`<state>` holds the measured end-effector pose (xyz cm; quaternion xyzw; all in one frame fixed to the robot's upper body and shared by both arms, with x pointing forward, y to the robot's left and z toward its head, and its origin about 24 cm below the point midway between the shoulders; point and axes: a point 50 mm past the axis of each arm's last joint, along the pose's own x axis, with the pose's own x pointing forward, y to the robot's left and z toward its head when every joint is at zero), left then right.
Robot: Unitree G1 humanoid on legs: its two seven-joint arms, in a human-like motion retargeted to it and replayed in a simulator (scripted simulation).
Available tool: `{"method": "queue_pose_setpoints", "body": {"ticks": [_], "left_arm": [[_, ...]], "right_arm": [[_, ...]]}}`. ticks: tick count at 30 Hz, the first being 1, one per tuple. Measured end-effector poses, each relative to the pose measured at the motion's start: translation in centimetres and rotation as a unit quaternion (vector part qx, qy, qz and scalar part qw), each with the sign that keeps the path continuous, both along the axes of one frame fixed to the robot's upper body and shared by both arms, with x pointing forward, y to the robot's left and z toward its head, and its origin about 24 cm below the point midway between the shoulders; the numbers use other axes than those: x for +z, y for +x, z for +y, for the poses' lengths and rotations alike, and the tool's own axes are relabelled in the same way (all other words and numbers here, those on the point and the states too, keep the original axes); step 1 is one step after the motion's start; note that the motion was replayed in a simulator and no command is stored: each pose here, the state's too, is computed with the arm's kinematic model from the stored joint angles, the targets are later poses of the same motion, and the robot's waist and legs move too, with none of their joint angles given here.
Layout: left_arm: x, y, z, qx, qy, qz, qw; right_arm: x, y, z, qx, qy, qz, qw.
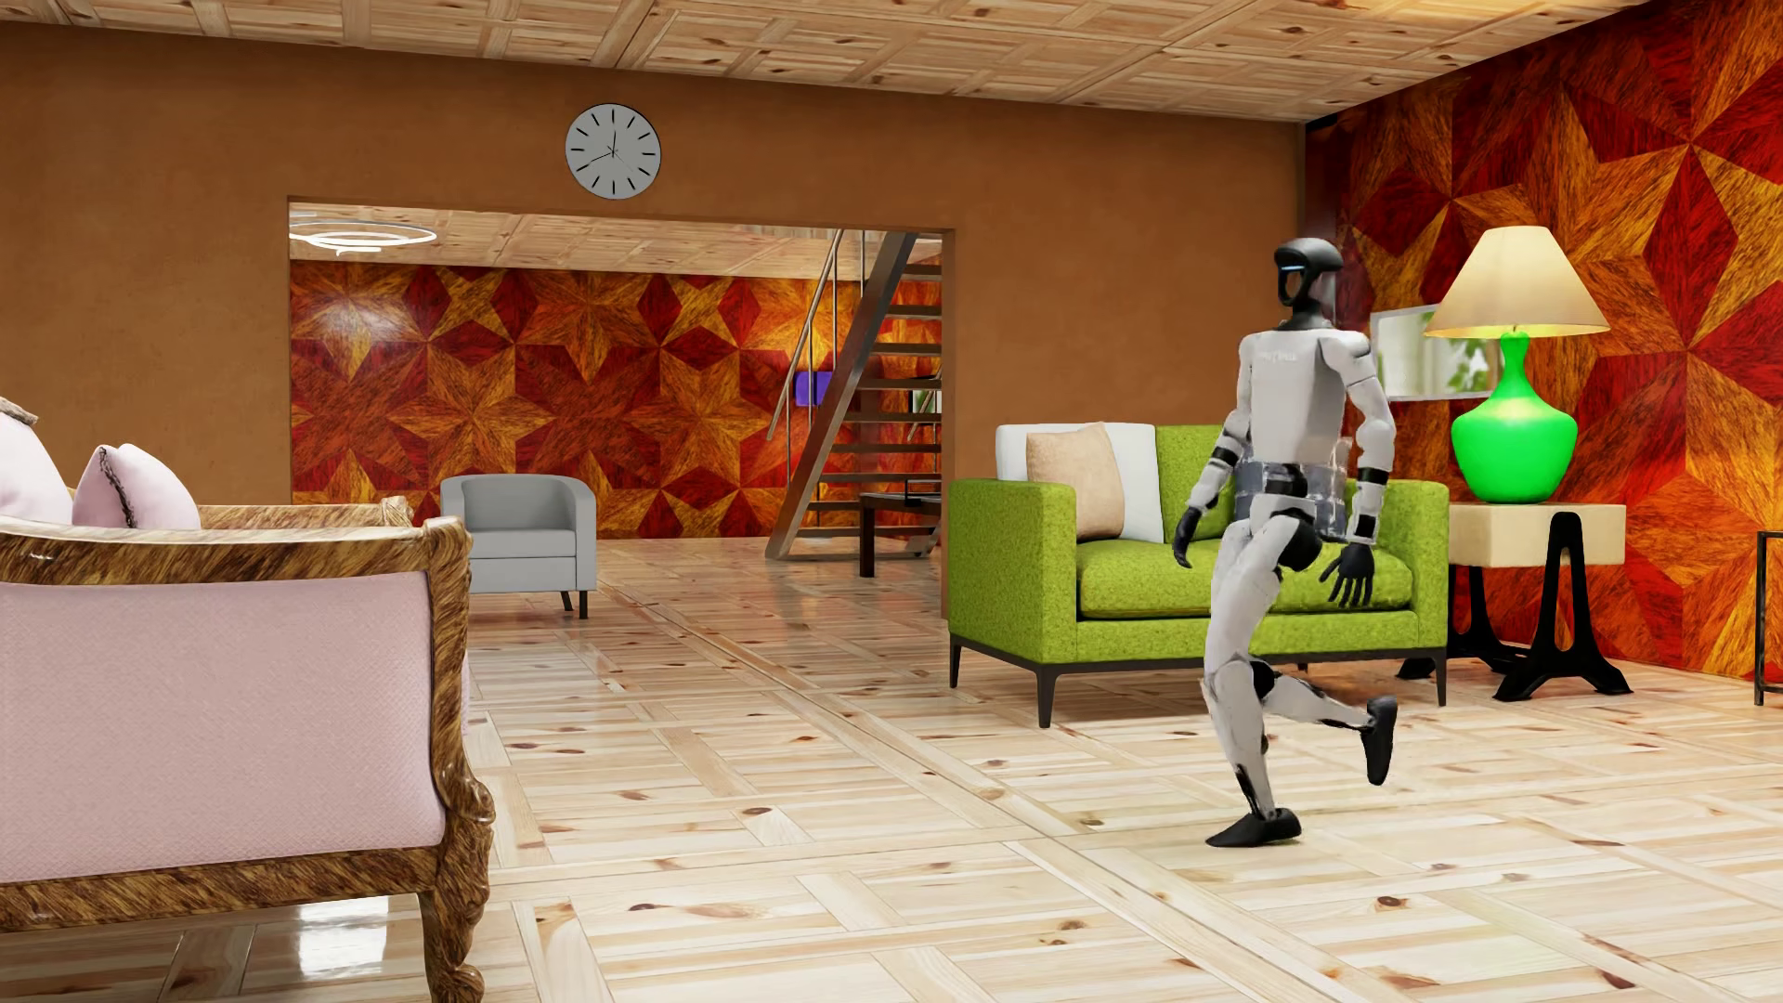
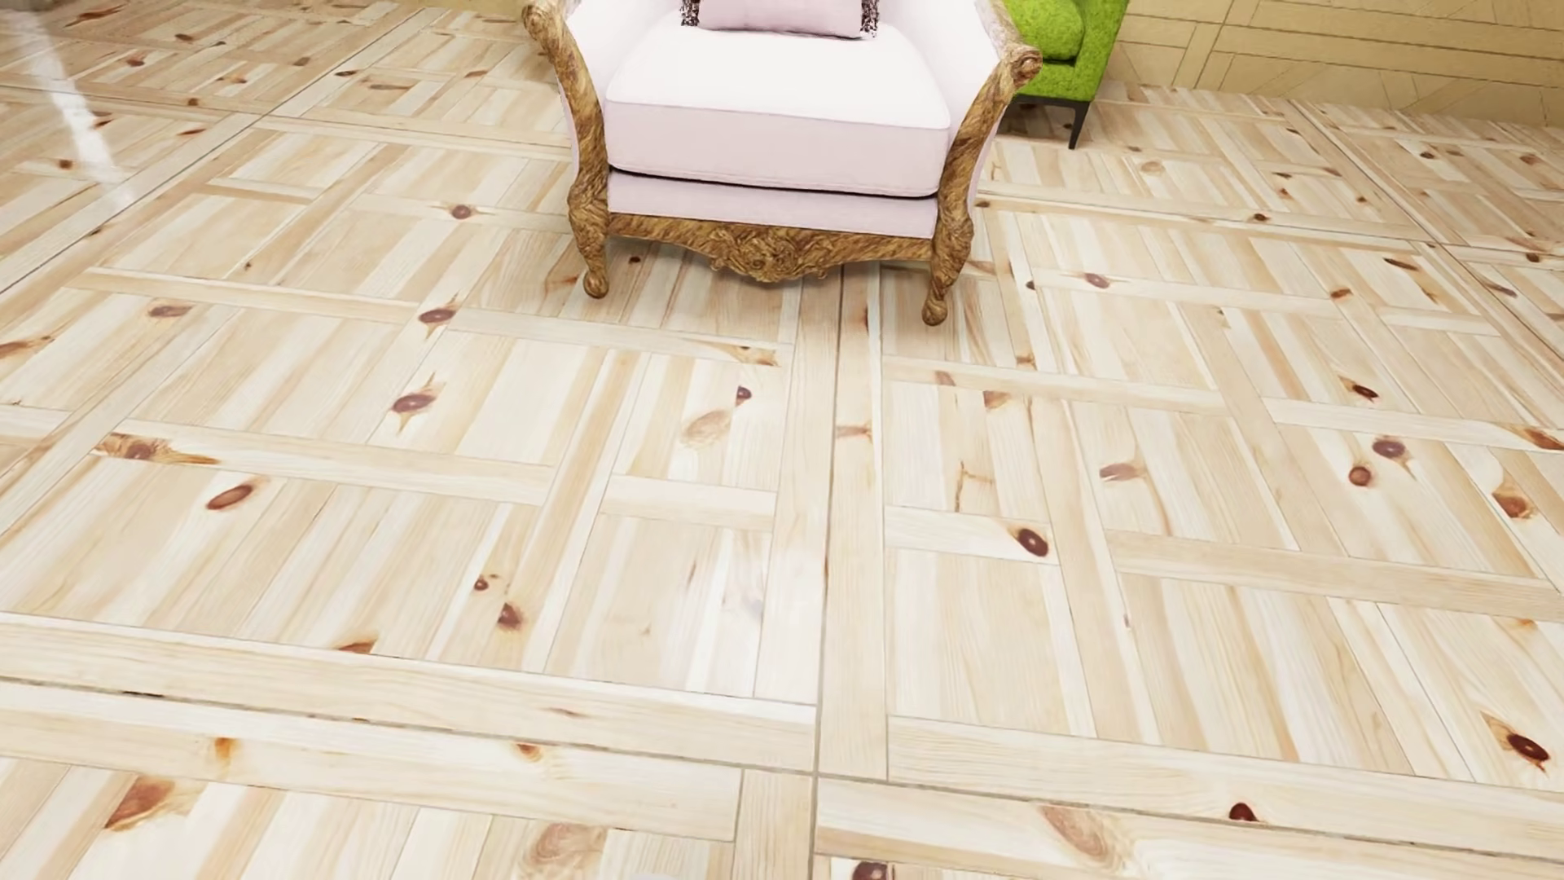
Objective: Approach the dark gray armchair
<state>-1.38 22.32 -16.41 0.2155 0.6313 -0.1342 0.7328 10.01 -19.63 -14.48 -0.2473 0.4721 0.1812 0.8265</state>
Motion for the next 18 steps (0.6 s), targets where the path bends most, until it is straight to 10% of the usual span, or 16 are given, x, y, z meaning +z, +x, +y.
{"method": "queue_pose_setpoints", "body": {"ticks": [9, 18], "left_arm": [[3.0, 10.9, 0.3, -0.002, -0.021, -0.199, 0.980], [0.8, 2.1, 1.3, 0.043, 0.008, -0.058, 0.997]], "right_arm": [[-2.0, -12.0, 0.0, 0.042, -0.023, 0.179, 0.983], [-1.3, -8.2, -1.1, 0.025, -0.025, 0.117, 0.992]]}}
